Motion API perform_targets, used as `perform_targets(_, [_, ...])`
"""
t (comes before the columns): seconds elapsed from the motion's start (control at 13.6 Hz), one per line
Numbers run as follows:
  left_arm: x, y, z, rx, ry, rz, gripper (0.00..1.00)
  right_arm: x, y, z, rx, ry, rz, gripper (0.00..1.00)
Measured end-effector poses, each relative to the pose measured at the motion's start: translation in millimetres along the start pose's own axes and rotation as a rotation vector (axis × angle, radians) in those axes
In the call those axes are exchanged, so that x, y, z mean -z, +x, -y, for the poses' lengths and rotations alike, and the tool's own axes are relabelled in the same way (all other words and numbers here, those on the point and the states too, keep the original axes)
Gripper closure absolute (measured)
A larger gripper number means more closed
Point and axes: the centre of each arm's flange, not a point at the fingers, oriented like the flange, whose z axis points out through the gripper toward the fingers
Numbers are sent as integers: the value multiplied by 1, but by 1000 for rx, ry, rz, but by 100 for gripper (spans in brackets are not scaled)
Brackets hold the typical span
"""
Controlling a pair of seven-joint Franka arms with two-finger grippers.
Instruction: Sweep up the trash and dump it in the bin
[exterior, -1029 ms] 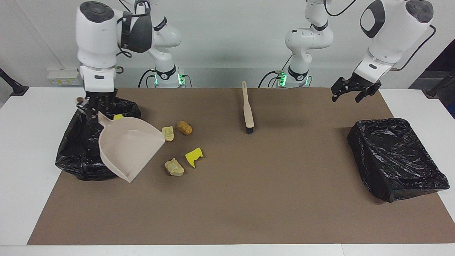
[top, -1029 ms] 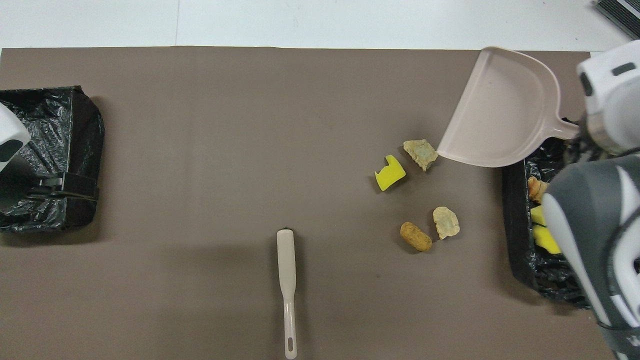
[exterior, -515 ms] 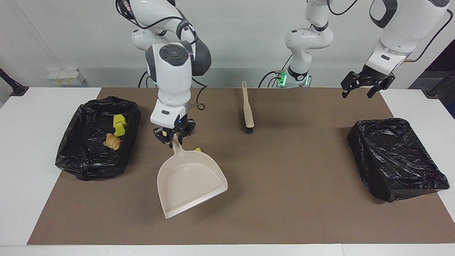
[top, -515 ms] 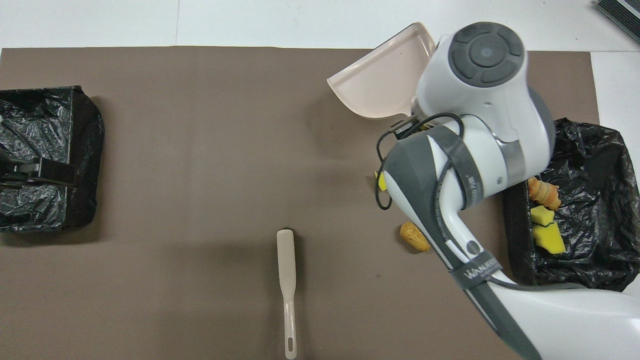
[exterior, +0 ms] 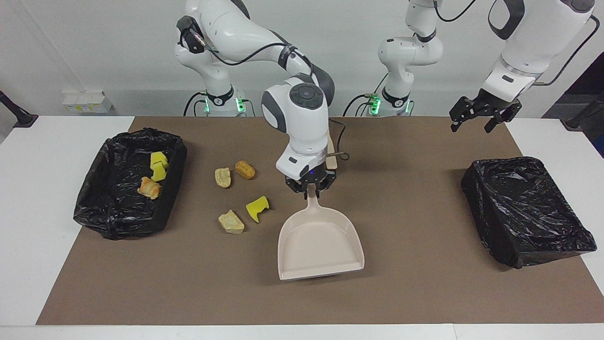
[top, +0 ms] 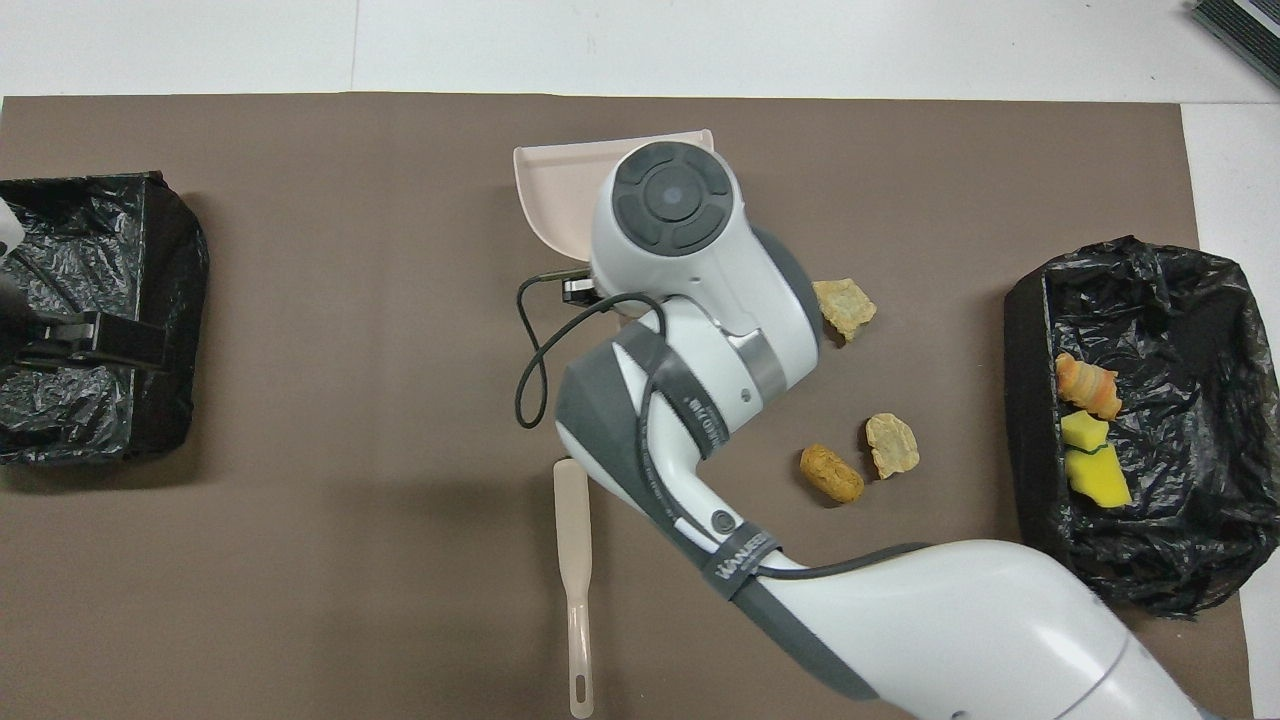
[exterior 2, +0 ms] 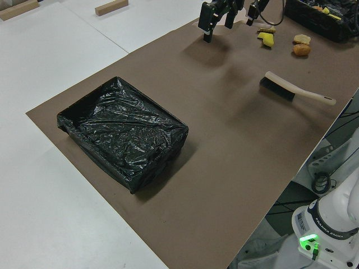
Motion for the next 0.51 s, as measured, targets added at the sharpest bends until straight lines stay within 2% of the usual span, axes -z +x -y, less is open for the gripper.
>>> perform_targets(0.22, [0,0,6,11,-1,0,0,-47,-25,46,-30,9,25,67])
perform_targets(0.51, [0,0,8,13,-1,0,0,-78,-28,50,-61,-4,55,67])
